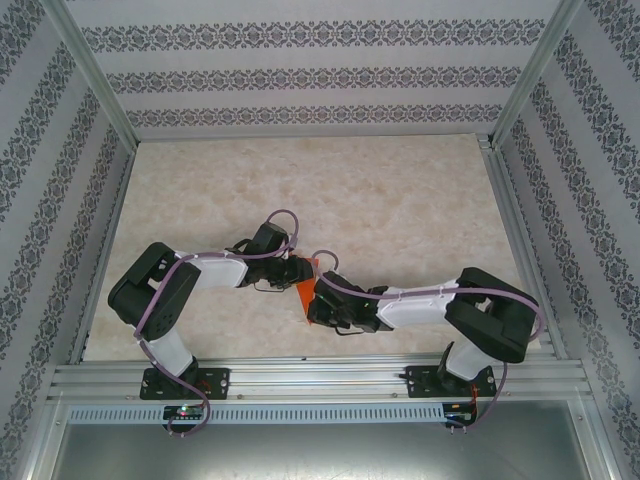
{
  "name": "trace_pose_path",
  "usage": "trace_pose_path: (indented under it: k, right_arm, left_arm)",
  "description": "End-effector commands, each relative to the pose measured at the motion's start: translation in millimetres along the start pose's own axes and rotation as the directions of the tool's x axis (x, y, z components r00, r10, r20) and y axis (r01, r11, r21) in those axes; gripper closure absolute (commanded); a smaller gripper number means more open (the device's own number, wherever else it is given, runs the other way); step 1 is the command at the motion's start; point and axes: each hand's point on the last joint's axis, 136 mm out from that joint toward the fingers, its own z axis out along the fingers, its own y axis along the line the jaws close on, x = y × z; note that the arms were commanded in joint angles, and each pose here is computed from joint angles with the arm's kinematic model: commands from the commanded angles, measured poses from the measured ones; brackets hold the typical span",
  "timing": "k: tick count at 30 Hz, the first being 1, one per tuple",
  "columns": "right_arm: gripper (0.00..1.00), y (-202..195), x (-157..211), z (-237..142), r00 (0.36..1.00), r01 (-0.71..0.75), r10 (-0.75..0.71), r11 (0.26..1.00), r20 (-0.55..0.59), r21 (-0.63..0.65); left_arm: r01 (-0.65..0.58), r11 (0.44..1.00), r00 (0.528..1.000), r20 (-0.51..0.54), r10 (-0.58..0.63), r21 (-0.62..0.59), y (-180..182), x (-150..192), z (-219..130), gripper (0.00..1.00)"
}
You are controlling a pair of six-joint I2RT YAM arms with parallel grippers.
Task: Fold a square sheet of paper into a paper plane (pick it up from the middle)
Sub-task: Fold the wing for the fifth time at the center of the table.
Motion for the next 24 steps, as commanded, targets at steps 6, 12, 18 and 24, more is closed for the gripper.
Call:
trace_pose_path:
  k: [6,12,18,24]
  right_arm:
    - [0.81,3,-8,-34,0.998,0.03,-0.026,0.998,0.066,-0.047]
    - [0.9,60,-23,-30,0.998,0.0,0.021,0.946,0.061,-0.325]
    - [0.92,65,-27,-7,0.998,-0.047,0.062,0.939,0.033,-0.342]
    - [0.92,48,-15,8,0.994,-0.105,0.109,0.928,-0.009,-0.357]
  left_arm:
    - [0.073,0.982,0.994,-0.063,-0.085,-0.174,53,25,9,0.66]
    - [0.073,0.982,0.994,-0.067,-0.086,-0.176,54,26,10,0.66]
    - [0.074,0.983,0.994,-0.065,-0.086,-0.168,52,25,10,0.66]
    - [0.071,0.983,0.994,-0.066,-0.083,-0.169,52,25,9,0.66]
